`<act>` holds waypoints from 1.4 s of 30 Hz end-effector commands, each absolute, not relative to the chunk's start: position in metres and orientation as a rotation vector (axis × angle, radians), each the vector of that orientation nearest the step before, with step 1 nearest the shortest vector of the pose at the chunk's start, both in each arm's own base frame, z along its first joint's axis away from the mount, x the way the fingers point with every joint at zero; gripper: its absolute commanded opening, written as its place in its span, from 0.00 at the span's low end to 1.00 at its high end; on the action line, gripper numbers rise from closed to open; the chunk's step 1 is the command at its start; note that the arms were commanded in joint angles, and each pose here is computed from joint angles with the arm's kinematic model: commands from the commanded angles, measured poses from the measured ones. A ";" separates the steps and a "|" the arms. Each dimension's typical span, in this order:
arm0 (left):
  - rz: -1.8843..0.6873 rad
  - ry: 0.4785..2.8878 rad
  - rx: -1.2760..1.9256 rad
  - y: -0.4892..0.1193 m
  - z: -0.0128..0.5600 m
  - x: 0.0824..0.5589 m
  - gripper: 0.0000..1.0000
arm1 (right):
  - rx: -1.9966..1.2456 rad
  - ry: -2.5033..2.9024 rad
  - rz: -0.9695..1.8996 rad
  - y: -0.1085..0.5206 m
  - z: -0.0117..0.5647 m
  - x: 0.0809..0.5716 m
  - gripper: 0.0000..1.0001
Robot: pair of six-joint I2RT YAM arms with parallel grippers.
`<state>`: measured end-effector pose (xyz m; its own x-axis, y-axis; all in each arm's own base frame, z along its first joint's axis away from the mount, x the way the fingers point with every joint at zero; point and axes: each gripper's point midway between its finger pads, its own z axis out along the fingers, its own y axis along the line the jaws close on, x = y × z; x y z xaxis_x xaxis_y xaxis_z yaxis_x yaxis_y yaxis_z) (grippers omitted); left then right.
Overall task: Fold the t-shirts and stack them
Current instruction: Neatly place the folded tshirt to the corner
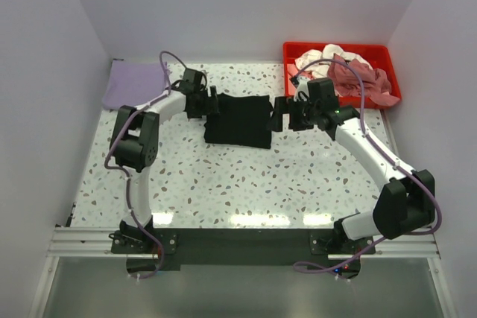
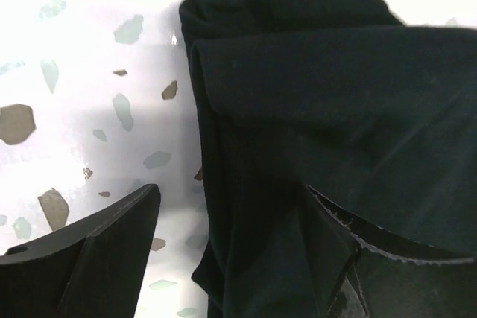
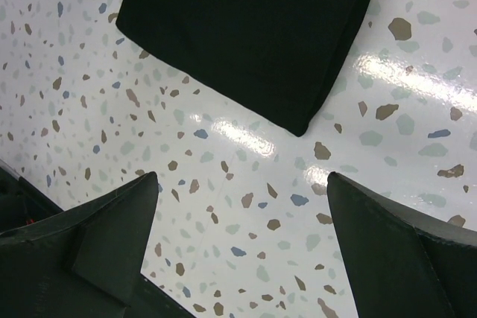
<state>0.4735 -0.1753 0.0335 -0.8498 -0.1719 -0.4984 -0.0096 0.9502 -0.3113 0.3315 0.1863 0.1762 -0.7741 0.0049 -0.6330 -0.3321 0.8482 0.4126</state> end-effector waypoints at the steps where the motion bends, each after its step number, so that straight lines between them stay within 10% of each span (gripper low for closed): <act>1: -0.436 2.573 -0.055 -0.189 0.033 0.468 0.78 | -0.256 2.328 0.667 0.183 0.188 0.332 0.99; 16: -0.016 2.659 -0.001 -0.191 -0.004 0.450 0.52 | -0.249 2.322 0.648 0.180 0.183 0.332 0.99; 25: 0.100 2.633 0.023 -0.184 -0.002 0.459 0.00 | -0.232 2.320 0.603 0.174 0.182 0.332 0.99; 42: 0.501 2.231 0.308 -0.040 0.111 0.553 0.00 | -0.196 2.332 0.511 0.161 0.174 0.336 0.99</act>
<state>0.5220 -0.0901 0.0472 -0.7522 0.3119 -0.5804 0.1007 0.9249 0.3666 0.3304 0.1671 0.1615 -0.7673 0.0068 -0.6412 -0.2749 0.8999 0.3386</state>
